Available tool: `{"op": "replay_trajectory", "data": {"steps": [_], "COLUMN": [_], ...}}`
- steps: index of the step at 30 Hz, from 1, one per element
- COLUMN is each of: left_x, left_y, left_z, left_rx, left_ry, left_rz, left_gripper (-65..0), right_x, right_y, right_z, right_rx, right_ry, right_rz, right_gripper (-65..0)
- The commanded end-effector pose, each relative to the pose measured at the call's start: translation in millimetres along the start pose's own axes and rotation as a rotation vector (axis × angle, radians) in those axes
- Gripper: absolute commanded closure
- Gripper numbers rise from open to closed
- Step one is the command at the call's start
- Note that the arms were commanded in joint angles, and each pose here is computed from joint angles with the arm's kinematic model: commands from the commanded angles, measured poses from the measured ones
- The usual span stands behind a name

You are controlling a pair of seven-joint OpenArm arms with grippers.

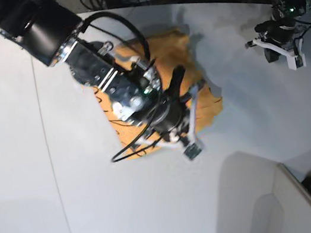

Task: Layout the t-shirt on the table in an organized manner, then fold the t-shirt properly
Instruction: 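Grasp the bundle's folded edge with both grippers and lift it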

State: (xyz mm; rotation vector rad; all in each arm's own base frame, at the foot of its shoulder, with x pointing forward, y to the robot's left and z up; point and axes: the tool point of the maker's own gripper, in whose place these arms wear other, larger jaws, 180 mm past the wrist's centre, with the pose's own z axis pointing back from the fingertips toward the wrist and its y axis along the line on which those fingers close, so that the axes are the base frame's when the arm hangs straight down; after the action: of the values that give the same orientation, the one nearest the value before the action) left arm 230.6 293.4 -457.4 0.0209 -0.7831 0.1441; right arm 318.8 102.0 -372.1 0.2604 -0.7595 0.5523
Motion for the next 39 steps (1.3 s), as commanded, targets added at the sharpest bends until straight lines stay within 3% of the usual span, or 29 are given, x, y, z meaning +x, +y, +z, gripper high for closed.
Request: {"op": "replay_trajectory", "data": {"steps": [1, 6, 11, 15, 18, 23, 26, 34, 39], "left_x": [13, 28, 43, 54, 44, -2, -14, 13, 7], "left_y": [-12, -78, -131, -178, -193, -177, -159, -139, -122], "left_z": [1, 2, 23, 43, 34, -6, -17, -6, 5], "left_rx": [-0.031, -0.166, -0.283, -0.439, -0.491, -0.442, -0.400, -0.360, -0.330], "left_ry": [-0.043, -0.093, -0.096, -0.101, -0.056, 0.104, 0.150, 0.064, 0.066], "left_rz": [-0.013, -0.049, -0.137, -0.087, -0.084, -0.050, -0.036, -0.009, -0.020], "left_gripper": [0.0, 0.0, 0.0, 0.0, 0.0, 0.0, 0.0, 0.0, 0.0], "right_x": [2, -42, -85, -110, -115, -142, -150, -137, -149], "right_y": [-18, -59, -49, -45, -44, -55, -54, -24, 0], "right_z": [4, 19, 46, 51, 49, 43, 42, 63, 60], "right_rx": [-0.036, -0.110, -0.091, -0.086, -0.088, -0.118, -0.120, -0.061, -0.009], "right_ry": [0.007, 0.102, 0.134, 0.170, 0.158, 0.223, 0.216, 0.145, 0.179], "right_rz": [-0.022, -0.064, -0.069, -0.072, -0.079, -0.115, -0.120, -0.140, -0.110], "right_gripper": [0.0, 0.0, 0.0, 0.0, 0.0, 0.0, 0.0, 0.0, 0.0]}}
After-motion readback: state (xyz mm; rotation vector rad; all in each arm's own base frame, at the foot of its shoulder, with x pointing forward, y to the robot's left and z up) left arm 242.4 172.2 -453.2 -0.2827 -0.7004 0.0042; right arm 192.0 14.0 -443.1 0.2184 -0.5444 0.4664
